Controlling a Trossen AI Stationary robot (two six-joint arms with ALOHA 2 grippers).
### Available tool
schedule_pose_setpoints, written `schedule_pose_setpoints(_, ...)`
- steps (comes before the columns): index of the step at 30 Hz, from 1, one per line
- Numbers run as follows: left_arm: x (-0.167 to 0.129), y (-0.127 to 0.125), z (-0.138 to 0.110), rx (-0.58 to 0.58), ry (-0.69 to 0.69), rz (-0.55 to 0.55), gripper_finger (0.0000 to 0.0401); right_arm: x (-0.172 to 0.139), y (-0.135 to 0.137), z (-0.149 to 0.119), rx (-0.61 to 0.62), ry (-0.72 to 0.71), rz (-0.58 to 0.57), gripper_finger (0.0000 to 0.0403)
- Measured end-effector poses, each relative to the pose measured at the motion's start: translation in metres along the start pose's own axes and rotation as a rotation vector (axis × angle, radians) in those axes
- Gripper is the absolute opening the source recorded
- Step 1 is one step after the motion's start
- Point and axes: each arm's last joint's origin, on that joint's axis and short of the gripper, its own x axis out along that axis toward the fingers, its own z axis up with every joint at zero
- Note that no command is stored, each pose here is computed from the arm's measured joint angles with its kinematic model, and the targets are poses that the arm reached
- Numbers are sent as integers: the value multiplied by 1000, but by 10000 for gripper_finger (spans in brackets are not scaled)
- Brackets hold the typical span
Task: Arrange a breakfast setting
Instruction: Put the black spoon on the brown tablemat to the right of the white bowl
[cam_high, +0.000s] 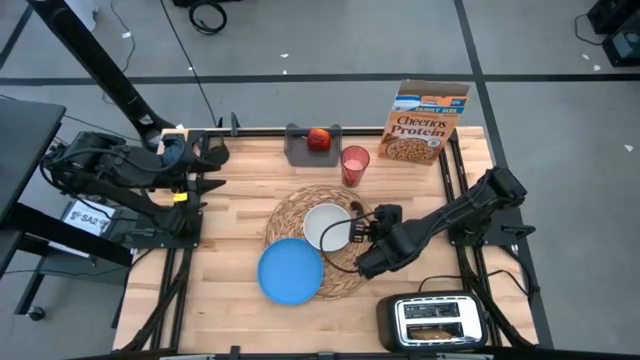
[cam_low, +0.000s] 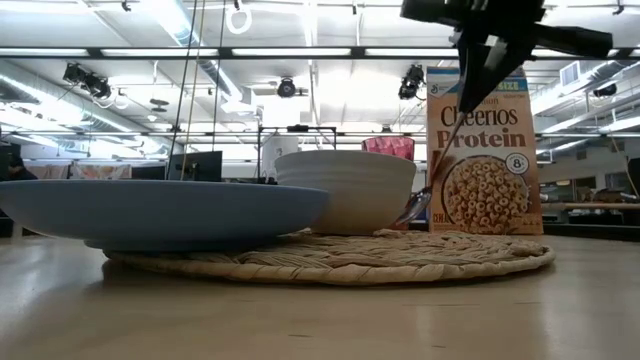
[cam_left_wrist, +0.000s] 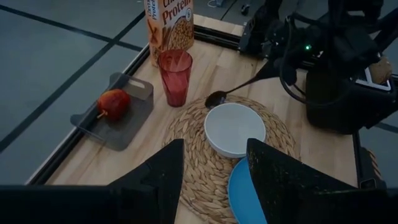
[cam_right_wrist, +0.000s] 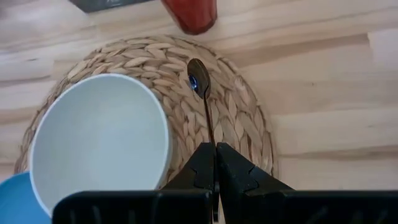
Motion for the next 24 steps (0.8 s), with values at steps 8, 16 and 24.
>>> schedule_pose_setpoints(8, 0, 0, 0, 4, 3, 2, 181, 18, 6, -3, 21, 22, -39, 10)
schedule_pose_setpoints(16, 0, 1, -1, 11, 13, 7, 181, 16, 2, -13, -65, 138, -110, 12)
schedule_pose_setpoints(24, 0, 1, -2, 13, 14, 7, 181, 19, 1, -18, -124, 231, -146, 13)
